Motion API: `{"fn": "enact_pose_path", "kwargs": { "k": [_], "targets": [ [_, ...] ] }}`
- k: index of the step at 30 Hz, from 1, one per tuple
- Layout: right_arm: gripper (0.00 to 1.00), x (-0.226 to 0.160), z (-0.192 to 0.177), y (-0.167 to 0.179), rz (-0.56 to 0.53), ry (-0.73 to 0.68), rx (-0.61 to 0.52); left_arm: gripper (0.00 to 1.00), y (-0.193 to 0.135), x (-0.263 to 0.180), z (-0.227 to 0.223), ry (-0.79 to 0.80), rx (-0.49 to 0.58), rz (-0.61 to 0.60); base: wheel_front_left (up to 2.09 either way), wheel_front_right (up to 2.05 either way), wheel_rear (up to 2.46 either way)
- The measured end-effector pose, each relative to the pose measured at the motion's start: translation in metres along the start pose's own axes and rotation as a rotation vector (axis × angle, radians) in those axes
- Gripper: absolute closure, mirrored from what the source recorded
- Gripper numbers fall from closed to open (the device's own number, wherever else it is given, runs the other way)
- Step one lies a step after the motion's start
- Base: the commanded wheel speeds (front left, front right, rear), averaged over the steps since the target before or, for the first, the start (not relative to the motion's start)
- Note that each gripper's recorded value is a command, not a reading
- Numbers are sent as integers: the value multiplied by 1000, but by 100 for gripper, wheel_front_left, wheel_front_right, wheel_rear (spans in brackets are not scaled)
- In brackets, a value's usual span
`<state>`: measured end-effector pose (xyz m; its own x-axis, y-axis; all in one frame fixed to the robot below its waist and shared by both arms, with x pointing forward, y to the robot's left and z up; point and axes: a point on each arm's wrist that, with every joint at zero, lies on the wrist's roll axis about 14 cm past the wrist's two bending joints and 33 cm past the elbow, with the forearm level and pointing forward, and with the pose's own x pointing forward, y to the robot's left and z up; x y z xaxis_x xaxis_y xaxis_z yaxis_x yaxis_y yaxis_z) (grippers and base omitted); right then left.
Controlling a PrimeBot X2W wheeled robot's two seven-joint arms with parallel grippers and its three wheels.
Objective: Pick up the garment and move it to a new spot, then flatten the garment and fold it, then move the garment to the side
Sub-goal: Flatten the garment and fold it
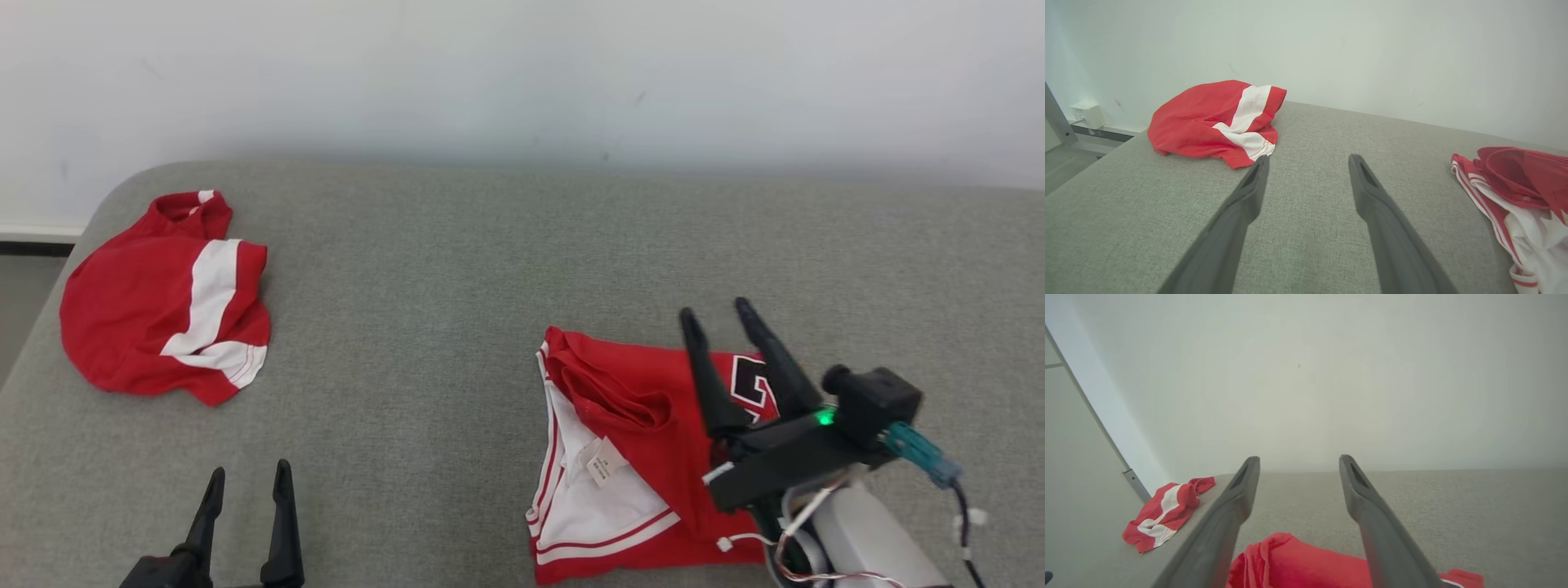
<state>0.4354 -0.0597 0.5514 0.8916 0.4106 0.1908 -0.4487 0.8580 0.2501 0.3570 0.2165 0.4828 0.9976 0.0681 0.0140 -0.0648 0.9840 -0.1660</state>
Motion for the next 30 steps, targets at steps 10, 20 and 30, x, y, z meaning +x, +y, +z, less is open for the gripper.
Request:
{"fn": "enact_pose_path", "kwargs": {
  "k": [10,20,30],
  "targets": [
    [0,-64,28,-71,-220,-63,-77,0,-12,1,6,-21,21,-43,0,0,0],
    [33,-97,21,-96,-320,-31,-89,0,-5,0,12,-34,44,-32,0,0,0],
    [100,-62,-8,-83,-205,107,-140,0,0,1,13,-36,49,-19,0,0,0]
  ]
}}
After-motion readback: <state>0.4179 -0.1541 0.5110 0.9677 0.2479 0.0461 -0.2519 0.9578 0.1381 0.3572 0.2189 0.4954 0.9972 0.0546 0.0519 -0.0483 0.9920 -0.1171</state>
